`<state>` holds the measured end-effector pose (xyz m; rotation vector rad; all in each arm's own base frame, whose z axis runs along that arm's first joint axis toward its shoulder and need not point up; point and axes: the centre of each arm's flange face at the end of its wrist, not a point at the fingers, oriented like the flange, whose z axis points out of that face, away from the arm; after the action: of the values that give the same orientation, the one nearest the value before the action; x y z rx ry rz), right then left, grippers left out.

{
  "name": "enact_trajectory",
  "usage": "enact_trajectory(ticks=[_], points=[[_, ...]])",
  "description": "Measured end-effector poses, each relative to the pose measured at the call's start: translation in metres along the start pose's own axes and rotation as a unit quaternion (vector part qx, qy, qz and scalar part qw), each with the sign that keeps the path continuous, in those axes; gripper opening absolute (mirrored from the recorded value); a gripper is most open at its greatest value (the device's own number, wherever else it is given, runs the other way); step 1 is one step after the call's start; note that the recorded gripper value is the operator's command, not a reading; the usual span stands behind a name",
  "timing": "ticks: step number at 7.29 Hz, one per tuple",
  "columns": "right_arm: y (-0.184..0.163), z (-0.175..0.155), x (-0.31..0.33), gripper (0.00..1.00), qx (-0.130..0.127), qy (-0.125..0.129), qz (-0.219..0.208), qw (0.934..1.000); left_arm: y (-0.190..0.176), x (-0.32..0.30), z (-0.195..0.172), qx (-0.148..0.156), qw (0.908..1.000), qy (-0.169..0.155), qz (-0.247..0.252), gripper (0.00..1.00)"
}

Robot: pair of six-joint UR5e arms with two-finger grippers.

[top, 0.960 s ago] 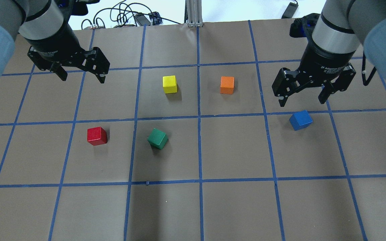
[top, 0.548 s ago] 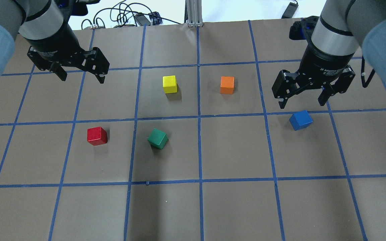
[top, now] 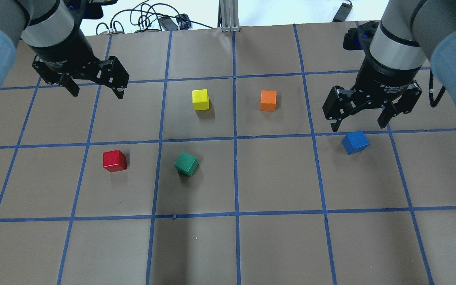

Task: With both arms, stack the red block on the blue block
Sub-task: 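Lower the left gripper onto the red cube and close on it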

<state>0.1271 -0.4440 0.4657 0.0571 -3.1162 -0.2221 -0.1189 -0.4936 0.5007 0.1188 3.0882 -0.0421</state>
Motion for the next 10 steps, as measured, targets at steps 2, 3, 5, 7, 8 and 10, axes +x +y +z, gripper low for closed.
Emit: enact_trajectory(ticks=[2,3,5,7,8,10], points=[[0.000,0.001,0.002,1.00,0.002,0.013,-0.001,0.9999,0.002,-0.009,0.000,-0.010,0.9997,0.018,-0.012,1.00],[0.000,0.000,0.003,1.00,0.003,0.016,-0.001,0.9999,0.002,-0.012,0.003,-0.014,0.9996,0.021,-0.016,1.00],[-0.001,0.000,0.005,1.00,0.005,0.017,0.000,0.9998,-0.003,-0.039,0.028,-0.036,0.9982,0.026,-0.040,1.00],[-0.001,-0.001,0.005,1.00,0.006,0.016,0.001,0.9999,-0.007,-0.075,0.082,-0.059,0.9962,0.029,-0.056,1.00],[-0.001,0.000,0.005,1.00,0.005,0.016,0.002,0.9999,-0.008,-0.091,0.124,-0.058,0.9960,0.030,-0.061,1.00],[0.000,0.000,0.005,1.00,0.003,0.016,0.002,0.9999,-0.004,-0.110,0.214,-0.040,0.9968,0.026,-0.064,1.00]])
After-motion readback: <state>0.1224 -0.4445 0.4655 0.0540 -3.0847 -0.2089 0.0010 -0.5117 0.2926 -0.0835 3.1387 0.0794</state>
